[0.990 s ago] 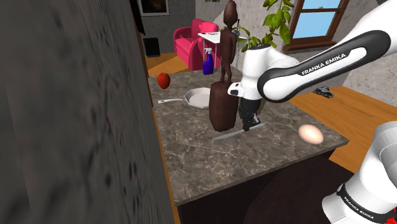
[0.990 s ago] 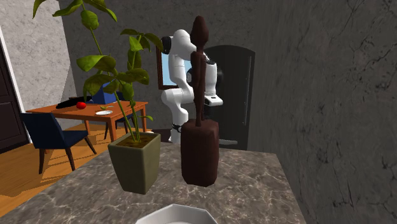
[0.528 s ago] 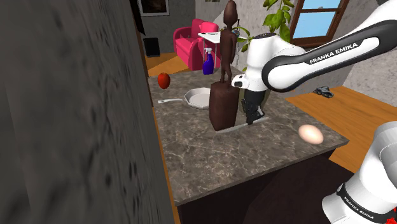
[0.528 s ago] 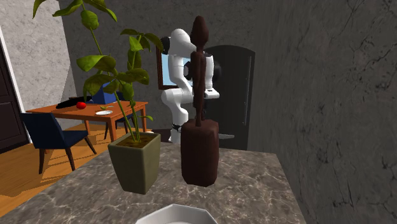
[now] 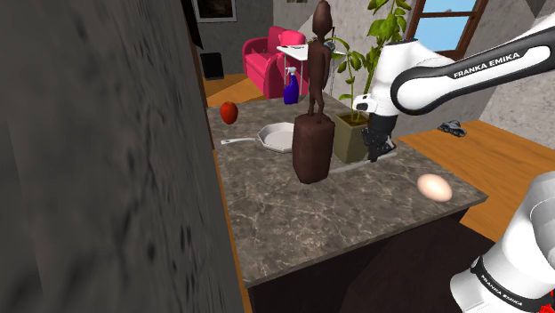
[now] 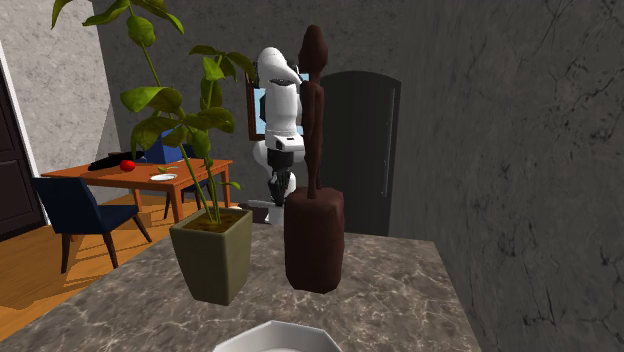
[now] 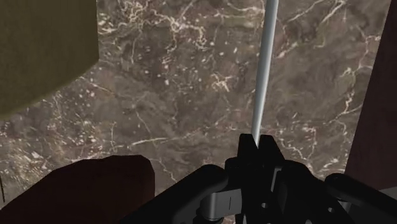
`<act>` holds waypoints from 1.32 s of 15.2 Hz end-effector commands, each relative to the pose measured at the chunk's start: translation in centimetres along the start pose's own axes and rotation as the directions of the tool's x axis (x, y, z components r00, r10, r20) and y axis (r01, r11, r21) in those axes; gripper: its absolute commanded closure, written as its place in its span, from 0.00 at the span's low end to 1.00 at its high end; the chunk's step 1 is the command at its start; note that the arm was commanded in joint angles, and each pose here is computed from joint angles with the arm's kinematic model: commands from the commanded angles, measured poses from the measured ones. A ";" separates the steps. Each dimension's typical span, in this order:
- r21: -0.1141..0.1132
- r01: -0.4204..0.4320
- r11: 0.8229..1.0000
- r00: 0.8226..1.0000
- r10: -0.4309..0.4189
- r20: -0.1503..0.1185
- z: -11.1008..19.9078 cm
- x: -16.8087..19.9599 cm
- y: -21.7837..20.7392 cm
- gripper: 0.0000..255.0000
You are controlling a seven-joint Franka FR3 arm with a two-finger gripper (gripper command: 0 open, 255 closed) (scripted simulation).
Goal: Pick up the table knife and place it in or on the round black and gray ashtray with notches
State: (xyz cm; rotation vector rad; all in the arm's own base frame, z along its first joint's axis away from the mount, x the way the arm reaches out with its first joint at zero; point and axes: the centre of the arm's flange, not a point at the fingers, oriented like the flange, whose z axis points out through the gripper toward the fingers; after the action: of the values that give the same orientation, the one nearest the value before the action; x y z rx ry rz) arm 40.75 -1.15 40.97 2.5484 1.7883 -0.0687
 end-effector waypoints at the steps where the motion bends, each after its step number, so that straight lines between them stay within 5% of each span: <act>1: 0.000 0.001 1.000 1.000 -0.001 0.000 0.2 -2.5 0.4 1.00; 20: 0.000 0.001 1.000 1.000 -0.001 0.000 0.3 -27.2 5.1 1.00</act>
State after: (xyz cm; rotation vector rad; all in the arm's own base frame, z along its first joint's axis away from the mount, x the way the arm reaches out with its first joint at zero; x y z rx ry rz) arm 36.71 -27.16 42.02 2.5493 1.7883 -0.0678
